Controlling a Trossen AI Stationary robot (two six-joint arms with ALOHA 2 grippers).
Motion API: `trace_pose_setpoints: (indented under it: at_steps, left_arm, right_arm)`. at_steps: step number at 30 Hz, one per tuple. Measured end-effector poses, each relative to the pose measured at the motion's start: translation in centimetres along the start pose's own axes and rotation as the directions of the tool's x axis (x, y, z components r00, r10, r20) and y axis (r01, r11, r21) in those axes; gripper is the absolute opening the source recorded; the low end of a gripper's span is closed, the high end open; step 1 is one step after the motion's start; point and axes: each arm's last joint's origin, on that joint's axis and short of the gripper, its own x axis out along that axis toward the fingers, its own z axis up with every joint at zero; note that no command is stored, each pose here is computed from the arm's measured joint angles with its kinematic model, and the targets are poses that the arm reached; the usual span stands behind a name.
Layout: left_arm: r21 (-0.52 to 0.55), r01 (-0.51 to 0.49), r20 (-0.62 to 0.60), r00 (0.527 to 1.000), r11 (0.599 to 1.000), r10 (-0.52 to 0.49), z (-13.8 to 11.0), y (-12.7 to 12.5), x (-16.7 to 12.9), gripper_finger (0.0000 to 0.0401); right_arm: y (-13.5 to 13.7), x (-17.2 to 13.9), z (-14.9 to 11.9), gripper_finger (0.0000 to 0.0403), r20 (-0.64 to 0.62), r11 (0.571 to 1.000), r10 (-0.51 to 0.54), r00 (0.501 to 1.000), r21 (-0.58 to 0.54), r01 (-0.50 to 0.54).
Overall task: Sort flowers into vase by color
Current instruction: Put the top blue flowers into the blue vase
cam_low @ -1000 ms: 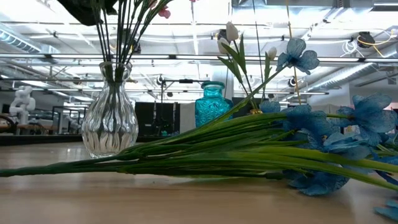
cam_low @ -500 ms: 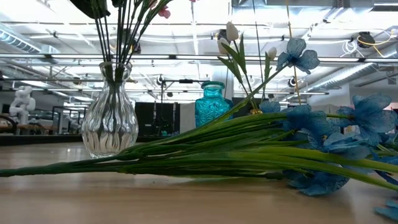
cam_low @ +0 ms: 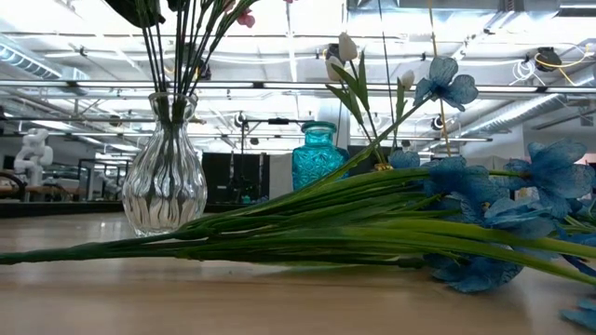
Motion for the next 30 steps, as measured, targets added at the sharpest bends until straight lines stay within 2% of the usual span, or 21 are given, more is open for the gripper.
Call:
trace_pose_setpoints:
  at_steps: [7, 17, 21, 26, 30]
  left_arm:
    - [-0.011, 0.007, -0.004, 1.0, 1.0, -0.007, -0.5, -0.3, 0.1, 0.0022]
    - [0.026, -0.005, -0.011, 1.0, 1.0, 0.006, -1.6, -0.8, 0.3, 0.0022]
    - [0.027, -0.005, -0.007, 1.0, 1.0, 0.005, -1.6, -0.8, 0.3, 0.0022]
    - [0.026, -0.005, -0.009, 1.0, 1.0, 0.005, -1.6, -0.8, 0.3, 0.0022]
    - [0.025, -0.006, -0.011, 1.0, 1.0, 0.006, -1.6, -0.8, 0.3, 0.0022]
  right_arm:
    - [0.0, 0.0, 0.0, 0.018, -0.001, 1.0, -0.002, 1.0, 0.0, 0.002]
    - [0.0, 0.0, 0.0, 0.0128, -0.002, 1.0, -0.007, 1.0, 0.005, 0.007]
    - [0.0, 0.0, 0.0, 0.0093, -0.004, 1.0, -0.015, 1.0, 0.005, 0.015]
    - [-0.2, 0.0, 0.0, 0.0017, -0.005, 1.0, -0.03, 1.0, -0.005, 0.03]
    - [-0.4, -0.1, -0.1, 0.0012, -0.008, 0.999, -0.036, 0.999, -0.004, 0.036]
